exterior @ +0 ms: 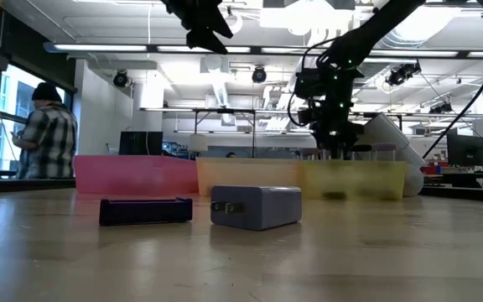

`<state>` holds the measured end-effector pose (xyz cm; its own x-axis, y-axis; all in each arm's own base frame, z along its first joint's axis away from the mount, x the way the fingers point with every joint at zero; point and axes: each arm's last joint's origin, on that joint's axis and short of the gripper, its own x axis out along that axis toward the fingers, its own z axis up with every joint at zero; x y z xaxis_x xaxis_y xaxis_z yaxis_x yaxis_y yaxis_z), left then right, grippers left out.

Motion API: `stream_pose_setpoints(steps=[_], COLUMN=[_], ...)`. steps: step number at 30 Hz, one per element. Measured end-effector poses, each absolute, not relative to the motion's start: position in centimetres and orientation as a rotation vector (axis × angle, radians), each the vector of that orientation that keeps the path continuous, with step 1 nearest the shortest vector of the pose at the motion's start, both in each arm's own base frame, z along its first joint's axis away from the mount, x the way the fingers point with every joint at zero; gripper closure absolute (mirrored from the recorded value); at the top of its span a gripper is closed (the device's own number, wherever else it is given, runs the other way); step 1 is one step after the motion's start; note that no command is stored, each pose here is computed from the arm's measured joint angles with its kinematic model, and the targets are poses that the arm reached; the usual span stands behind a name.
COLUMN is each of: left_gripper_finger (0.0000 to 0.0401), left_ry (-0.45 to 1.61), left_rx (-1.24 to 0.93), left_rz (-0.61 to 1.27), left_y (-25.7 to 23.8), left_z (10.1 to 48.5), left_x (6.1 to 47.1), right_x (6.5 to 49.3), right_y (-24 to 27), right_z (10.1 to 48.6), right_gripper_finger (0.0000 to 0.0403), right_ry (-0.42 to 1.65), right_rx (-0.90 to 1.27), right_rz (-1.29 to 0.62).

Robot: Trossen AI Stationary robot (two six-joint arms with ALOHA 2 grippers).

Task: Pick & Place Office items
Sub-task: Put the dark blue digital clock into the orange bin

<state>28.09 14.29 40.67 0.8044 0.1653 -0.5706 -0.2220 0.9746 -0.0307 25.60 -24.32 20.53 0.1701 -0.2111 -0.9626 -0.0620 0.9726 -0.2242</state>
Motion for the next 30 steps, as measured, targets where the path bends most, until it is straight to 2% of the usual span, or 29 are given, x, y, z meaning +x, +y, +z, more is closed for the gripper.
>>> stream_pose_setpoints(steps=[13, 19, 23, 27, 30], left_gripper_finger=[0.0096, 0.0096, 0.0096, 0.0096, 0.0096], left_ry=[0.594, 0.600, 0.591, 0.551, 0.531], left_rx=[-0.060, 0.146, 0.320, 0.365, 0.310], left_rz=[0.218, 0.412, 0.526, 0.434, 0.378], left_y=[13.8, 11.1, 8.0, 5.1, 3.2], left_z=[41.1, 43.3, 44.8, 45.6, 45.6], left_x=[27.8, 26.0, 24.9, 24.3, 24.4], right_x=[24.9, 24.0, 23.3, 22.4, 21.7], right_y=[-22.3, -20.1, -17.7, -14.8, -12.6], right_z=[25.5, 29.3, 32.3, 34.9, 36.6], right_gripper_finger=[0.0046, 0.0046, 0.0046, 0.0046, 0.0046], right_ry=[1.316, 1.234, 1.108, 0.951, 0.824], right_rx=[-0.371, -0.416, -0.379, -0.280, -0.180], right_rz=[-0.196, -0.324, -0.408, -0.460, -0.443])
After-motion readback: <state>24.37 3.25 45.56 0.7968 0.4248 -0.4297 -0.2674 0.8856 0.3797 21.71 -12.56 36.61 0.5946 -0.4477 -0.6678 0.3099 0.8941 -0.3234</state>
